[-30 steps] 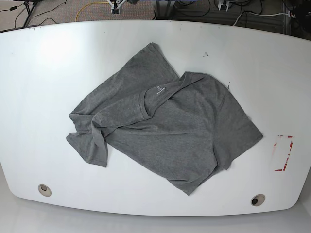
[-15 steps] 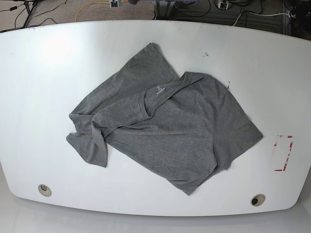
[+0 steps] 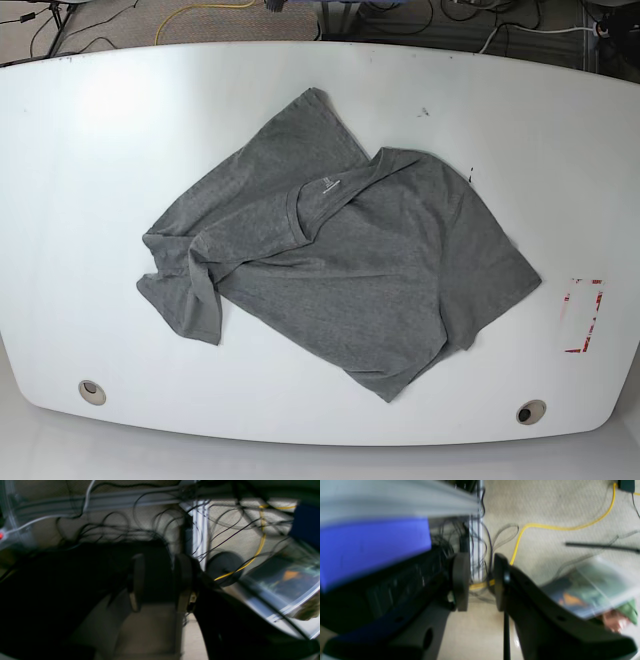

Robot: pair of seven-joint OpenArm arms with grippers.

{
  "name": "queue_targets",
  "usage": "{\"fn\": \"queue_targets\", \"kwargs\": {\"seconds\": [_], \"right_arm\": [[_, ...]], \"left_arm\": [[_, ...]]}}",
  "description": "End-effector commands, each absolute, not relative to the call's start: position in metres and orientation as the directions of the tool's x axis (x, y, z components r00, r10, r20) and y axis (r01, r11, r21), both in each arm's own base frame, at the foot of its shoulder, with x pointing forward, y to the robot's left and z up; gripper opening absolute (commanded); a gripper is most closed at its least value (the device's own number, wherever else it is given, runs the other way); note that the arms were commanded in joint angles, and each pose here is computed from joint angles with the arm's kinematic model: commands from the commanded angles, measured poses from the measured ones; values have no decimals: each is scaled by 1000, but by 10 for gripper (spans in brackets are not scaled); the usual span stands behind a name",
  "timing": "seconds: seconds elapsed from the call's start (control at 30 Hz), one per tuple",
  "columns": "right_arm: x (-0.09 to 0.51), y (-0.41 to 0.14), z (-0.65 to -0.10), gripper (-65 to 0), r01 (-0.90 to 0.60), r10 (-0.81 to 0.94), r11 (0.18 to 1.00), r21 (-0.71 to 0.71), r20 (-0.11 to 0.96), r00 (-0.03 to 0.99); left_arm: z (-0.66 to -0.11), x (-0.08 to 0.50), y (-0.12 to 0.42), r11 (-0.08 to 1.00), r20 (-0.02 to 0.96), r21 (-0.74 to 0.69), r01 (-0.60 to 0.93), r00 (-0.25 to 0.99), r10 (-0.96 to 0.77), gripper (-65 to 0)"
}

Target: Layout the t-shirt on the table in an organized manner, then fold the t-shirt properly

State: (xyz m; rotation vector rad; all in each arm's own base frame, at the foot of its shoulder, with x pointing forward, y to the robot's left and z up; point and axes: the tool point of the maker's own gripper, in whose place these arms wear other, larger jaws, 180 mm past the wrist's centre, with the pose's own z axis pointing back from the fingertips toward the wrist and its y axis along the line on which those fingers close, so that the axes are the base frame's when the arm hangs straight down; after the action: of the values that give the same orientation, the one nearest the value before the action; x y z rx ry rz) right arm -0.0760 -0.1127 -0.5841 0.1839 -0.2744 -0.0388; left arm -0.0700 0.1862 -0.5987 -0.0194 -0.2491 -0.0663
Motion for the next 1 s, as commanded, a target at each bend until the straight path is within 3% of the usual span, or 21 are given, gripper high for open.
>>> {"fn": "queue_targets", "kwargs": {"seconds": [0.0,0.63,0.97], "right_arm": [[-79,-112,-565,-491,-4,-52,982,190,290,956],[-60,-108,-460,-491,-78,-14,981,179,461,887],[-23,-106,-405,-491,-118,1,980,163,583,813]], "left_arm": [[-586,-73,195,997,276,9,82,958,-81,-463],[-476,-56,222,991,464,94,98,876,-131,-464],[-415,-18,230,998,604,64,-9,796,-32,-463]]}}
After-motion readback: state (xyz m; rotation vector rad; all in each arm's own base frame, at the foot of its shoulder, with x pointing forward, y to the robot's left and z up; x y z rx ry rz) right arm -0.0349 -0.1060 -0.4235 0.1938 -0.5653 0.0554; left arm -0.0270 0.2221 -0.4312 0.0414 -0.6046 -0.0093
